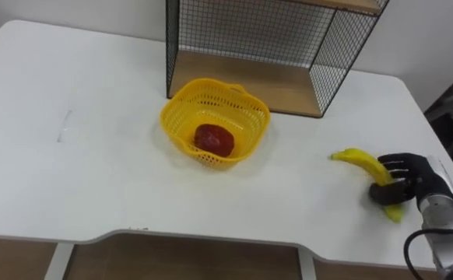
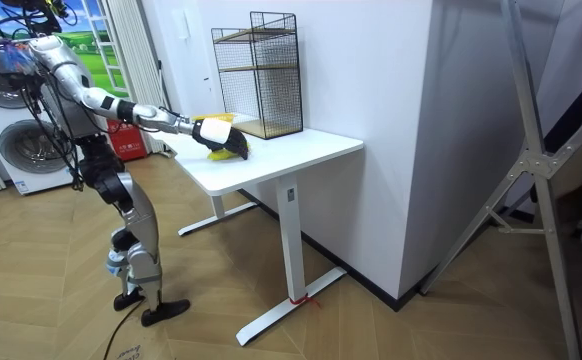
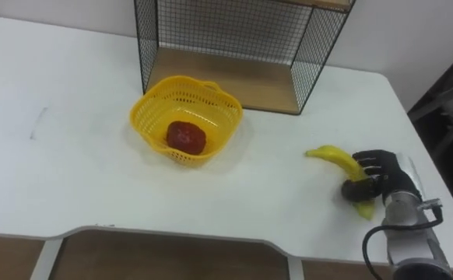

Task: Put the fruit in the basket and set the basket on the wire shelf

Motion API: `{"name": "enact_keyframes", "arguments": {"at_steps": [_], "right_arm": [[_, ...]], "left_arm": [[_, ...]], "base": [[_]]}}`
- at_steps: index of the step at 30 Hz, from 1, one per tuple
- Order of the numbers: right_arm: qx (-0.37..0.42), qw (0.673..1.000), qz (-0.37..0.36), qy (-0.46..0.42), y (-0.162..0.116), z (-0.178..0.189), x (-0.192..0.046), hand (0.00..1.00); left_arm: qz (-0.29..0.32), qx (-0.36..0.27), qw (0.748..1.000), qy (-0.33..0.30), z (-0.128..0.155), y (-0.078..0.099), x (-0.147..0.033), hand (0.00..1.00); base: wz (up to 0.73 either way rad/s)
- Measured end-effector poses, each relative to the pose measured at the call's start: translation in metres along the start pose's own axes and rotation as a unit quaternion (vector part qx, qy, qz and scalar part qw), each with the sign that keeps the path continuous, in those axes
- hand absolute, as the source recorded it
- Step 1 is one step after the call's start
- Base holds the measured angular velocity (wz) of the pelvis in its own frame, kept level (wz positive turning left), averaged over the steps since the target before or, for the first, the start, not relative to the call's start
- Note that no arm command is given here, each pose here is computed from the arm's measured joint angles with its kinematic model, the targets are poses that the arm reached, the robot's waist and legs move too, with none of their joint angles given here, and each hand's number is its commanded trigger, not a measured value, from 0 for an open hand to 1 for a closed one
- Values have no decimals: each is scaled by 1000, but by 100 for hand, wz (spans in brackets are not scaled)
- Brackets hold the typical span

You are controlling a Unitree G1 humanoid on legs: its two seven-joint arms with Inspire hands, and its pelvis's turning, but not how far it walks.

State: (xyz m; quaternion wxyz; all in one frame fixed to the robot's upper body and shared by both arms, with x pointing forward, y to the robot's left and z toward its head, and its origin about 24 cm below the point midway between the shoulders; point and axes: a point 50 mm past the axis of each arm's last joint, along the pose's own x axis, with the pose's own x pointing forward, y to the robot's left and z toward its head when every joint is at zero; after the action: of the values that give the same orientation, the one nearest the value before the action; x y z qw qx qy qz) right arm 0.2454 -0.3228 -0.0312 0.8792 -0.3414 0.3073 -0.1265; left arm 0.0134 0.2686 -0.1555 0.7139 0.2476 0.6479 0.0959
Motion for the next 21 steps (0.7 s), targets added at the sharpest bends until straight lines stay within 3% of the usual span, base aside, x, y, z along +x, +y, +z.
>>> {"name": "enact_keyframes", "arguments": {"at_steps": [5,21], "right_arm": [[-28,999,-11,12,-7,-5,1,100],[-11,1000,4,-9,3,5,-1,100]], "left_arm": [[7,-2,1000,-10,6,2,1,0],[5,1,1000,-1,3,1,2,0]], "base": [[1],[0]]}}
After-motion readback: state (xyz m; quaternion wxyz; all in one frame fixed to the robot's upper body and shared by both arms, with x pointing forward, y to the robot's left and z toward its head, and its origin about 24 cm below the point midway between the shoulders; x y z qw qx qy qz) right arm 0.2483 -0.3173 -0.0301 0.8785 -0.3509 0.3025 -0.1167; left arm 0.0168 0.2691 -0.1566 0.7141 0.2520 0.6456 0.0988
